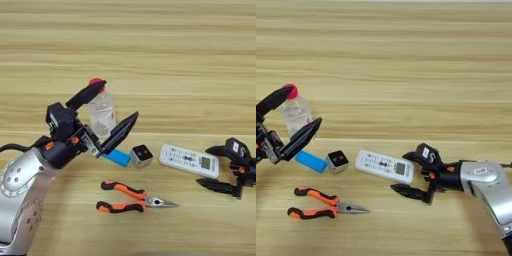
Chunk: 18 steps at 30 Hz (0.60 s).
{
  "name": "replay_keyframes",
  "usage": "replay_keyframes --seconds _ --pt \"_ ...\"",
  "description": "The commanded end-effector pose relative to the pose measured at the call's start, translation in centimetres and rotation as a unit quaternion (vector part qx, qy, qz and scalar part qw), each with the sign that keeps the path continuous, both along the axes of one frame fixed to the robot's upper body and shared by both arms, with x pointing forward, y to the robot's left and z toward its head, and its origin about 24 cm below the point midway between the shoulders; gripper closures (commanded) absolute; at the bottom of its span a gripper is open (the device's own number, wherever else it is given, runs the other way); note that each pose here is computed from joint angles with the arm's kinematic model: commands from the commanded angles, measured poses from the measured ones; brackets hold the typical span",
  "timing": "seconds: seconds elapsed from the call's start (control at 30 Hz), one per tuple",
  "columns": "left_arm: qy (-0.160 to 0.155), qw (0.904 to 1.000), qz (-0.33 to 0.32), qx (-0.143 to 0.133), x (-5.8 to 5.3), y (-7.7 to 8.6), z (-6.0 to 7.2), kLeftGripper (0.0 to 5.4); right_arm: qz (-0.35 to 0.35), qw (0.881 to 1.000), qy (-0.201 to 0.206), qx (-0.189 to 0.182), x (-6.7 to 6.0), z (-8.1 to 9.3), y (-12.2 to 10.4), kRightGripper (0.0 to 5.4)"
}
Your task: Move the objects on the table
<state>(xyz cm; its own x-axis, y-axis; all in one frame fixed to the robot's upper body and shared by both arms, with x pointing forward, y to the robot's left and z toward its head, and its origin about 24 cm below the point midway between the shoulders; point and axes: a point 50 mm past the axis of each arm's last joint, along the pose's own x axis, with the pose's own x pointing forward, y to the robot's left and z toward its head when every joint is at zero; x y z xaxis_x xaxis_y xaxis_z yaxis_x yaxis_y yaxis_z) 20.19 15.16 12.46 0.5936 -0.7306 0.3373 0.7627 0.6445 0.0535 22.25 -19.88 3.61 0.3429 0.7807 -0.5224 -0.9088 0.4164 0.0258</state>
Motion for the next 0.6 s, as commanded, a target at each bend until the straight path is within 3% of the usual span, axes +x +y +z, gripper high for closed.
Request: replay_keyframes --seconds 0.03,0.37,0.6 --pt "-0.005 1.0 -0.002 0.008 0.01 -0.12 0.07 0.0 0.006 1.0 0.0 -0.008 0.11 -0.13 -0.03 1.12" --pt "-0.006 0.9999 0.001 0.011 0.17 -0.03 0.11 0.0 0.008 1.0 -0.004 -0.002 0.19 -0.01 0.19 2.25" --pt "-0.006 0.9999 0.006 0.011 0.31 0.06 0.09 0.0 0.004 1.0 -0.012 0.004 0.5 0.39 0.24 2.4"
